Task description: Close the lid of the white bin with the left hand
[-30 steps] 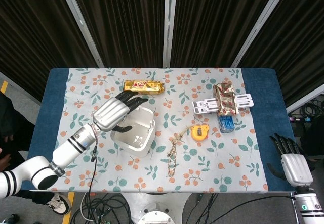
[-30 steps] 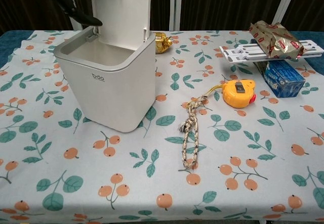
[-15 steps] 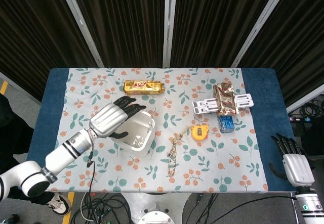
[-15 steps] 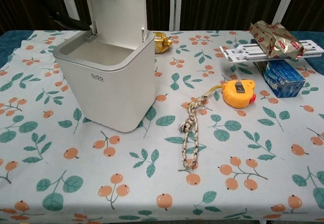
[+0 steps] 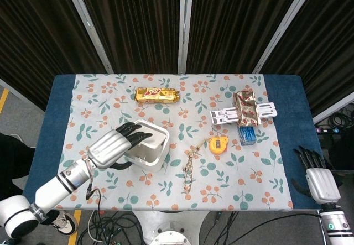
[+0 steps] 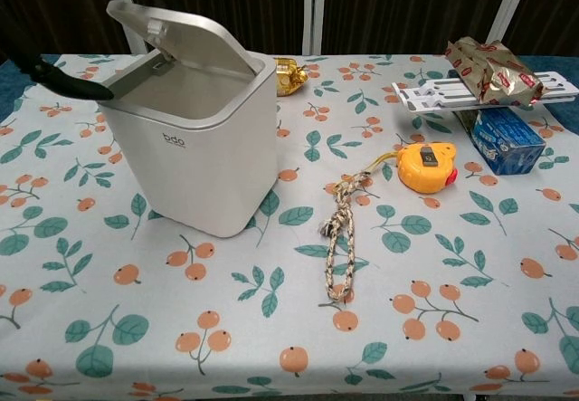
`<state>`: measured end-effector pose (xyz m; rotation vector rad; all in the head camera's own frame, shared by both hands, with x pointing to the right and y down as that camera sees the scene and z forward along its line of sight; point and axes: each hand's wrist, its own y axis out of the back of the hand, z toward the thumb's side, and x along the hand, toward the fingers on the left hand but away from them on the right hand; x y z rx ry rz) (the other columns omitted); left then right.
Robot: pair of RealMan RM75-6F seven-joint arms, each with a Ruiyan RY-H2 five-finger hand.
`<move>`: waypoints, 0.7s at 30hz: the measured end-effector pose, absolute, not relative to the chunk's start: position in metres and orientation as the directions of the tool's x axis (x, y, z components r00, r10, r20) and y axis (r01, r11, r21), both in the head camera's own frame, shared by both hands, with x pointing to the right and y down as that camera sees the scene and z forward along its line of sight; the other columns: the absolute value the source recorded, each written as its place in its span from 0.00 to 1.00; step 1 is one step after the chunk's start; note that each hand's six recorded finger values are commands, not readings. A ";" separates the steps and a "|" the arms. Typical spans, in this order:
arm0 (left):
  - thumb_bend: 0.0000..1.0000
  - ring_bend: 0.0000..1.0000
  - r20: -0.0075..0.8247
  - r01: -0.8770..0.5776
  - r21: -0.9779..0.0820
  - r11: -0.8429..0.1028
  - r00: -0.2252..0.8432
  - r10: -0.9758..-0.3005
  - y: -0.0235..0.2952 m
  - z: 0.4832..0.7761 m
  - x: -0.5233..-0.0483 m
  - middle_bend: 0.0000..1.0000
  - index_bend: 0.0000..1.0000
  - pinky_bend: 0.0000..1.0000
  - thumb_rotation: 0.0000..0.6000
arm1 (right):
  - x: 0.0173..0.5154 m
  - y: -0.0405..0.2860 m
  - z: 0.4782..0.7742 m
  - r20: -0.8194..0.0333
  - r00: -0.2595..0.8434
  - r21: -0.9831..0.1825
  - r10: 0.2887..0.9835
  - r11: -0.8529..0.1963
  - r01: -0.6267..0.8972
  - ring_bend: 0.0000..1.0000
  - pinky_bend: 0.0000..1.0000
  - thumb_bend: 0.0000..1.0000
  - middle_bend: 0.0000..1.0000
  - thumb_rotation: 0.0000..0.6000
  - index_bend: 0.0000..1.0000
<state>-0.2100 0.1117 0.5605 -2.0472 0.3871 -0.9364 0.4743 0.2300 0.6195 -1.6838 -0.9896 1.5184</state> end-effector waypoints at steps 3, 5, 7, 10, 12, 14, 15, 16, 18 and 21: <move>0.24 0.07 0.486 0.056 -0.786 -0.616 0.672 -0.559 0.119 0.563 -0.214 0.20 0.09 0.11 1.00 | 0.474 0.230 0.620 -0.499 0.042 -0.860 0.866 -0.500 0.104 0.00 0.00 0.24 0.00 1.00 0.00; 0.24 0.07 0.490 0.052 -0.781 -0.623 0.670 -0.558 0.124 0.566 -0.216 0.20 0.09 0.11 1.00 | 0.474 0.230 0.620 -0.501 0.043 -0.858 0.864 -0.503 0.103 0.00 0.00 0.24 0.00 1.00 0.00; 0.24 0.07 0.494 0.049 -0.776 -0.629 0.667 -0.558 0.128 0.568 -0.219 0.20 0.09 0.11 1.00 | 0.473 0.231 0.621 -0.504 0.043 -0.857 0.863 -0.505 0.102 0.00 0.00 0.24 0.00 1.00 0.00; 0.24 0.07 0.504 0.048 -0.767 -0.640 0.661 -0.555 0.134 0.573 -0.223 0.20 0.09 0.11 1.00 | 0.472 0.231 0.622 -0.506 0.044 -0.856 0.862 -0.507 0.102 0.00 0.00 0.24 0.00 1.00 0.00; 0.24 0.07 0.511 0.049 -0.762 -0.645 0.657 -0.554 0.138 0.576 -0.226 0.20 0.09 0.11 1.00 | 0.472 0.231 0.622 -0.506 0.044 -0.855 0.861 -0.508 0.102 0.00 0.00 0.24 0.00 1.00 0.00; 0.24 0.07 0.517 0.047 -0.758 -0.651 0.651 -0.555 0.141 0.579 -0.228 0.20 0.09 0.11 1.00 | 0.472 0.231 0.623 -0.507 0.044 -0.855 0.861 -0.509 0.101 0.00 0.00 0.24 0.00 1.00 0.00; 0.24 0.07 0.518 0.045 -0.757 -0.652 0.649 -0.557 0.143 0.580 -0.229 0.20 0.09 0.11 1.00 | 0.472 0.231 0.623 -0.507 0.045 -0.855 0.861 -0.509 0.101 0.00 0.00 0.24 0.00 1.00 0.00; 0.24 0.07 0.519 0.042 -0.756 -0.653 0.647 -0.559 0.144 0.581 -0.230 0.20 0.09 0.11 1.00 | 0.472 0.231 0.623 -0.507 0.045 -0.855 0.861 -0.509 0.101 0.00 0.00 0.24 0.00 1.00 0.00; 0.24 0.07 0.519 0.038 -0.755 -0.655 0.645 -0.561 0.146 0.583 -0.231 0.20 0.09 0.11 1.00 | 0.471 0.232 0.623 -0.508 0.045 -0.854 0.860 -0.510 0.101 0.00 0.00 0.24 0.00 1.00 0.00; 0.24 0.07 0.520 0.034 -0.754 -0.656 0.642 -0.564 0.149 0.586 -0.232 0.20 0.09 0.11 1.00 | 0.471 0.232 0.623 -0.509 0.046 -0.854 0.860 -0.511 0.102 0.00 0.00 0.25 0.00 1.00 0.00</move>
